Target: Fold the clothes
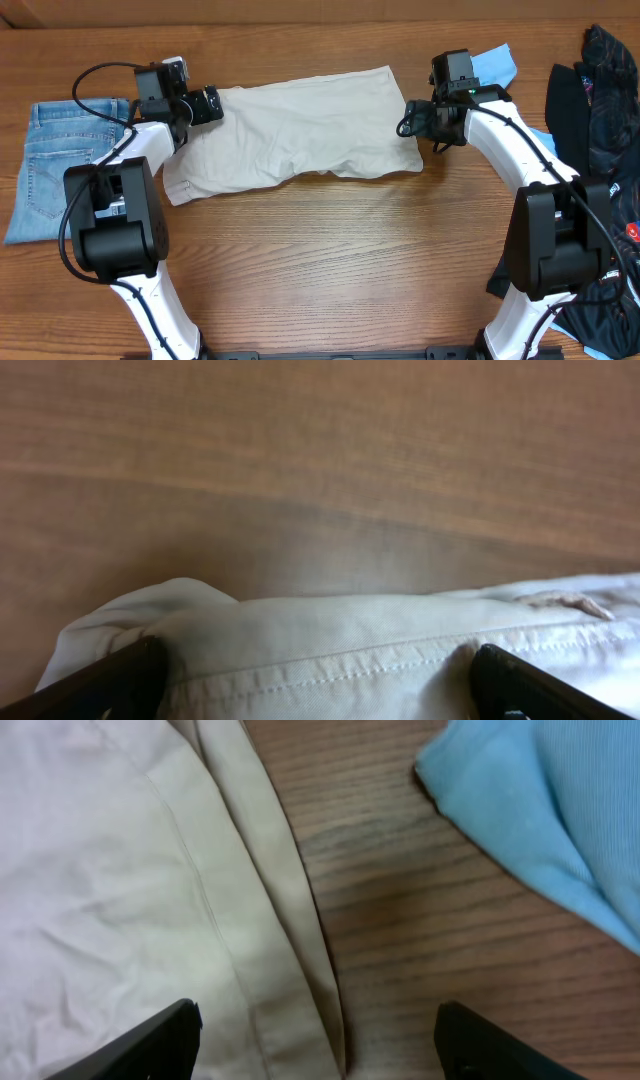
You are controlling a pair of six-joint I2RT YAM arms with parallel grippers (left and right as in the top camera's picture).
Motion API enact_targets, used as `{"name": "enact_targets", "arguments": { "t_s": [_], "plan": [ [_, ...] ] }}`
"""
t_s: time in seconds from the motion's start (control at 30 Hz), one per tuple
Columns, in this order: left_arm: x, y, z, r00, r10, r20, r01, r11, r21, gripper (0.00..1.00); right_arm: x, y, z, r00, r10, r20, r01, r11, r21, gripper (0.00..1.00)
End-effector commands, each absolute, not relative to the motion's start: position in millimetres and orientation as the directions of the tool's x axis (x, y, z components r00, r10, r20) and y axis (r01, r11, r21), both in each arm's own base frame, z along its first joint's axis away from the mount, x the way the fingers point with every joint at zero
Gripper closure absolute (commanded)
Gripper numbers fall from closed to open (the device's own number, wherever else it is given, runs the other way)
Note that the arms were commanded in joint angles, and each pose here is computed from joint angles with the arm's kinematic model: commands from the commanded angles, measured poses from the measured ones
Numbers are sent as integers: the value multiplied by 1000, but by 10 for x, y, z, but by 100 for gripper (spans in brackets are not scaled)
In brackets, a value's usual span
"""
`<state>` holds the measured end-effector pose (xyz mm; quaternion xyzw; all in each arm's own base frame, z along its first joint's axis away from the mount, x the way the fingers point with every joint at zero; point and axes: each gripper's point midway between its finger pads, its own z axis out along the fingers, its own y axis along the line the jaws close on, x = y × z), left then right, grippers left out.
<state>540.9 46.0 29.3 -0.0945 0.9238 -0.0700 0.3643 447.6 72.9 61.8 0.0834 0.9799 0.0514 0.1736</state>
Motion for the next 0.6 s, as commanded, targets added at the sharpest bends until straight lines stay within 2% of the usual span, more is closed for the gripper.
{"name": "enact_targets", "arguments": {
  "t_s": [0.0,0.13,0.27,0.37,0.57],
  "plan": [
    [5175,550,398,-747,-220,-627,-146,975,-168,0,4471,830,703,-931,174,-322,120,976,181,21],
    [5104,509,1108,-688,-211,-694,-128,977,-171,0,4390,953,653,-945,167,-281,98,965,245,20],
    [4894,347,1465,-695,-204,-690,-102,977,-185,0,4302,951,512,-954,166,-248,104,964,243,20],
    [4577,20,1255,-807,-172,-565,-65,977,-204,0,4200,934,263,-968,168,-188,123,966,227,19],
    [4261,-244,770,-909,-126,-398,-49,979,-198,0,4147,1035,70,-979,161,-127,121,955,272,19]
  ]
}}
